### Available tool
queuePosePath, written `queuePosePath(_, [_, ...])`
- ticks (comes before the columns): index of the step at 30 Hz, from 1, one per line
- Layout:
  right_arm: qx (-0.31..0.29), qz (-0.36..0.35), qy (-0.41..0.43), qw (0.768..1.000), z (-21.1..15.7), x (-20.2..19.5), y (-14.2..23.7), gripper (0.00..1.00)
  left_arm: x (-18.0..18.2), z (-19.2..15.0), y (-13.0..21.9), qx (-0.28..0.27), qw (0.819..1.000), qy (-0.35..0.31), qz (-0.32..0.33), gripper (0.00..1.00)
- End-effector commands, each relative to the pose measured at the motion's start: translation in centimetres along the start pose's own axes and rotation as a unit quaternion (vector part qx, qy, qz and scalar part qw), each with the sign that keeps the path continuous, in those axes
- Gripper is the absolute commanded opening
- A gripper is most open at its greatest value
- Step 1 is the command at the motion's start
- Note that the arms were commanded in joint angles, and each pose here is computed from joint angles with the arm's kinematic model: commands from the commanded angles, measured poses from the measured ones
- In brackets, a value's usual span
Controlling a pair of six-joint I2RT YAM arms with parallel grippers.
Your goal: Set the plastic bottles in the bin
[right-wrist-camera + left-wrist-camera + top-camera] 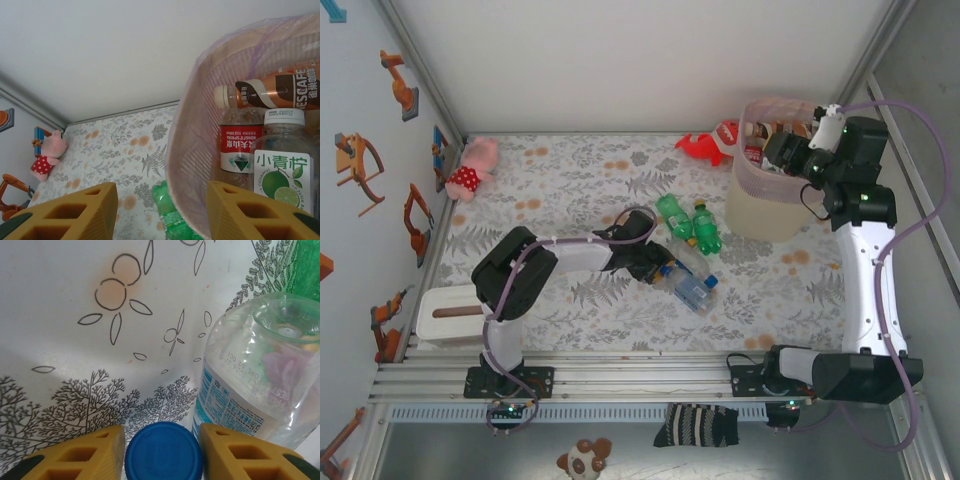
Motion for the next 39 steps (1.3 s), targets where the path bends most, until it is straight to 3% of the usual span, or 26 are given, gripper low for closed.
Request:
queuePosePath(1, [-0.009, 0.008, 0.015, 1.0, 0.0, 0.9, 1.0, 0.49, 0.7, -0.4, -0.7, 0.01, 1.0, 0.016, 0.004, 0.37])
queuePosePath(11, [-0.022, 0.015, 0.023, 0.999, 0.5, 2.0, 2.4, 0.48, 0.7, 0.1, 2.3, -0.023, 1.0, -0.017, 0.009, 0.28])
queuePosePath(20, [-0.026, 0.069, 0.041, 0.996, 0.1, 3.8, 3.7, 0.49, -2.9, 0.6, 9.5, -0.096, 0.982, -0.162, -0.024, 0.24])
queuePosePath(23, [-0.019, 0.111, 0.049, 0.992, -0.4, 4.9, 3.9, 0.49, -5.0, 0.5, 12.3, -0.127, 0.961, -0.238, -0.057, 0.23])
queuePosePath(29, [-0.004, 0.193, 0.081, 0.978, -2.0, 7.4, 4.3, 0.5, -8.6, 0.0, 17.9, -0.187, 0.903, -0.361, -0.14, 0.18])
queuePosePath(39, [0.025, 0.297, 0.195, 0.934, -7.2, 11.8, 4.5, 0.59, -13.2, -2.7, 25.8, -0.255, 0.772, -0.537, -0.224, 0.16])
Point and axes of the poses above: each hand's point on the last joint's axis, 136 mm out from that joint toward the fingers, its own y axis back along the fingers, its own x axis along the line the jaws close on, z = x × y, the point moved 4 cm from there along y, back along the fingers, and after that the axes turned 9 degrees about -y, right-handed, at the moved point
